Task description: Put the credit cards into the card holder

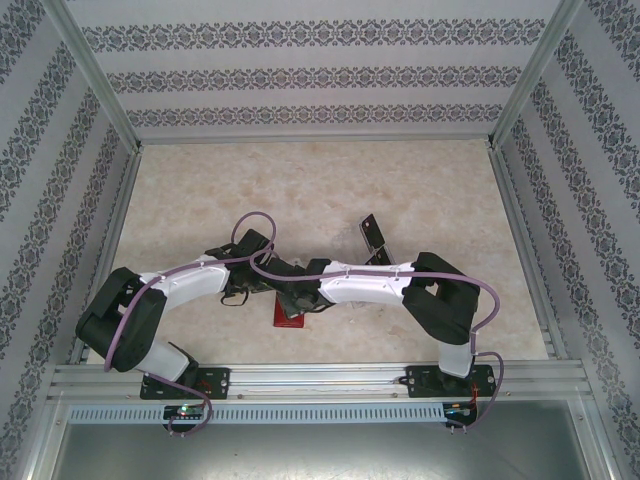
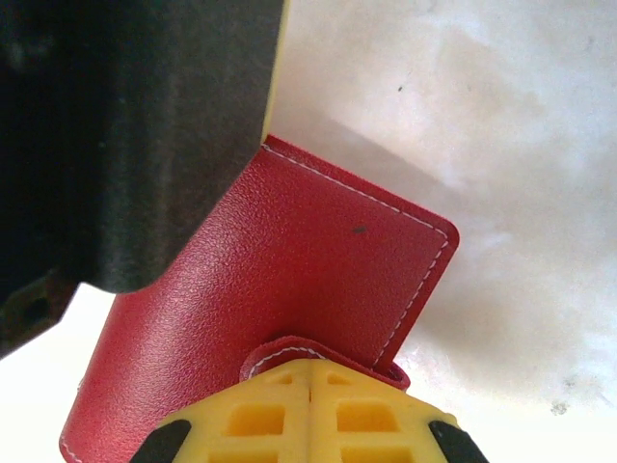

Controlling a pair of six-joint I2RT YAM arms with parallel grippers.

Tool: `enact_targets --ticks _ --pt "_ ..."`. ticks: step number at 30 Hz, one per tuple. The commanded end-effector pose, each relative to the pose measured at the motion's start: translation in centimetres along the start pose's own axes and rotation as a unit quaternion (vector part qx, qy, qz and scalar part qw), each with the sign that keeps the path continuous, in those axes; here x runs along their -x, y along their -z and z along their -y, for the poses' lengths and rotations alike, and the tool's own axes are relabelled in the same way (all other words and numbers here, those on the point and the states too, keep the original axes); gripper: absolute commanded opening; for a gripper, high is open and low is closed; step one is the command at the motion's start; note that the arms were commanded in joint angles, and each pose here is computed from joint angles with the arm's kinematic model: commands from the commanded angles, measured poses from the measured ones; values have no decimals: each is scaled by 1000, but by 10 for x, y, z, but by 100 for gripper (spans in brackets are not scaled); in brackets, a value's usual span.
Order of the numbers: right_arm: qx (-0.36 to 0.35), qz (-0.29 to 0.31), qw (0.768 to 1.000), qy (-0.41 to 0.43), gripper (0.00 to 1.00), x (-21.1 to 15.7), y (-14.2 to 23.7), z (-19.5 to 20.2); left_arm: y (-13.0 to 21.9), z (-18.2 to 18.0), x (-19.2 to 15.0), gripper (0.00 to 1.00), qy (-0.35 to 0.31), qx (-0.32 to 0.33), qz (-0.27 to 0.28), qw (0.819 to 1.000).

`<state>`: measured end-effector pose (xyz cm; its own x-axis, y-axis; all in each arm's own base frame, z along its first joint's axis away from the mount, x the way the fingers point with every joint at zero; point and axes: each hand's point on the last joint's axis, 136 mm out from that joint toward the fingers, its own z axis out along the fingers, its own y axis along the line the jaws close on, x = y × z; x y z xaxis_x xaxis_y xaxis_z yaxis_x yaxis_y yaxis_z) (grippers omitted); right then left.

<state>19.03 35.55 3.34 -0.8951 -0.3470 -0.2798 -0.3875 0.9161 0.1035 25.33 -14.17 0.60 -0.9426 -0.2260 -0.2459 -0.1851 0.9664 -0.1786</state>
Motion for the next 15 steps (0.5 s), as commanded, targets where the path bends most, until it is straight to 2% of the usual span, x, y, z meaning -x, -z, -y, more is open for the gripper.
enact_targets --ticks 1,10,15 --pt "9 0 1000 12 0 4 4 -7 -29 27 -75 100 -2 -93 -150 984" --pt "14 -3 1000 12 0 2 -2 -11 -30 26 -76 100 0 -92 -152 984" --pt "8 -32 999 21 4 -7 -22 -12 -31 27 -76 100 -1 -94 -153 984"
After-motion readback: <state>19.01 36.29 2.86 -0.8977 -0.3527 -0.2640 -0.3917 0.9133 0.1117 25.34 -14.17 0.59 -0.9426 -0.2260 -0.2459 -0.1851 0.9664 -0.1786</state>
